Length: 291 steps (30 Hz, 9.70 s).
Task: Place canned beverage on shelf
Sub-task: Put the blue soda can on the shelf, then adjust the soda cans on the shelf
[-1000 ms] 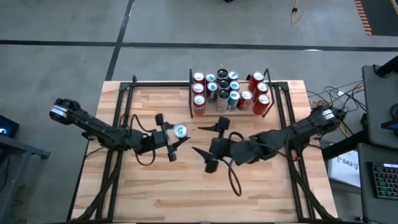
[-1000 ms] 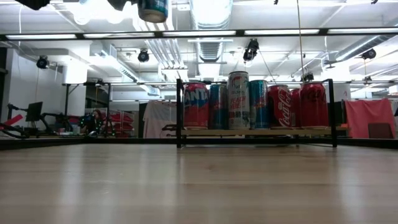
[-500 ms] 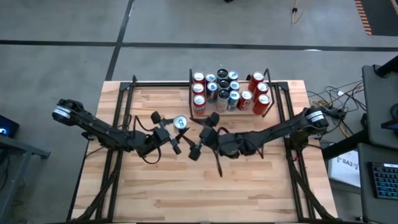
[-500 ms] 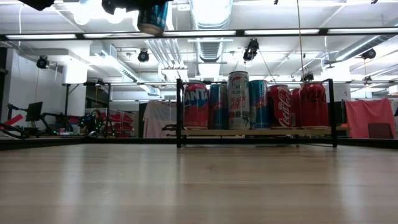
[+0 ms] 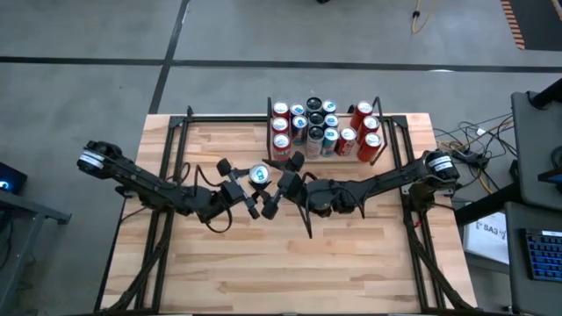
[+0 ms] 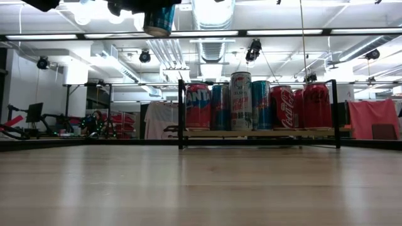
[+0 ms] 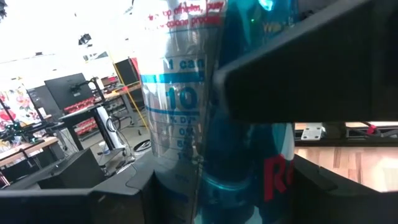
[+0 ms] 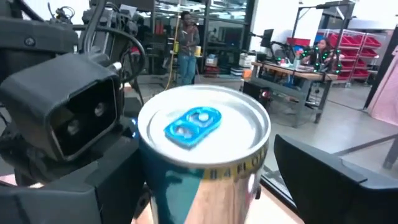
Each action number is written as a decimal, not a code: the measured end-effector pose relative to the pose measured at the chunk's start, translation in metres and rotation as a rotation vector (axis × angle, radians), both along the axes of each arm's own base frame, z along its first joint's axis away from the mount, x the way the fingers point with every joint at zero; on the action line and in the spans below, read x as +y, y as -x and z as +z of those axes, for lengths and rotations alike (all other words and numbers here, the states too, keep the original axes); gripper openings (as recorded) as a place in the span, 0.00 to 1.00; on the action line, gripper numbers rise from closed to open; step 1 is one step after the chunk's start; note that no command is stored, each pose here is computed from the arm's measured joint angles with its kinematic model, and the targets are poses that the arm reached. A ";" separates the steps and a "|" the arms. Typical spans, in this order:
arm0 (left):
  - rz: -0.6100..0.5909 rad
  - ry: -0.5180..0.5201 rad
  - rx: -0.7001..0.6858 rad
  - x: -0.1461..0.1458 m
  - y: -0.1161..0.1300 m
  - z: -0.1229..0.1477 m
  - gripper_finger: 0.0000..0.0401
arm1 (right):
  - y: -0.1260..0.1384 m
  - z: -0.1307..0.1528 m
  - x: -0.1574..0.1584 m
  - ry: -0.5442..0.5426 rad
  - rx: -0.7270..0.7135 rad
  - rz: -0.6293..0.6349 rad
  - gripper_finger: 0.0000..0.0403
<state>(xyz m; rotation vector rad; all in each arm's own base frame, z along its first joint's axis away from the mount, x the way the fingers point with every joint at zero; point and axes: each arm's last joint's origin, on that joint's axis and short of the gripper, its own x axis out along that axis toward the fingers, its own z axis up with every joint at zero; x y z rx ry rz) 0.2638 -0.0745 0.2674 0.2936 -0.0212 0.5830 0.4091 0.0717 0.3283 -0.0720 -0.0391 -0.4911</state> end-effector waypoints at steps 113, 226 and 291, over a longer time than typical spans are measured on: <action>-0.029 -0.045 0.019 0.022 0.067 0.014 0.68 | 0.047 -0.147 -0.122 -0.213 0.092 -0.631 0.75; -0.091 0.107 0.372 0.133 -0.056 0.028 0.00 | 0.174 -0.051 -0.198 -0.343 0.563 -0.187 0.02; -0.081 0.121 0.375 0.133 -0.049 0.032 0.00 | 0.163 -0.042 -0.194 -0.316 0.550 0.081 0.02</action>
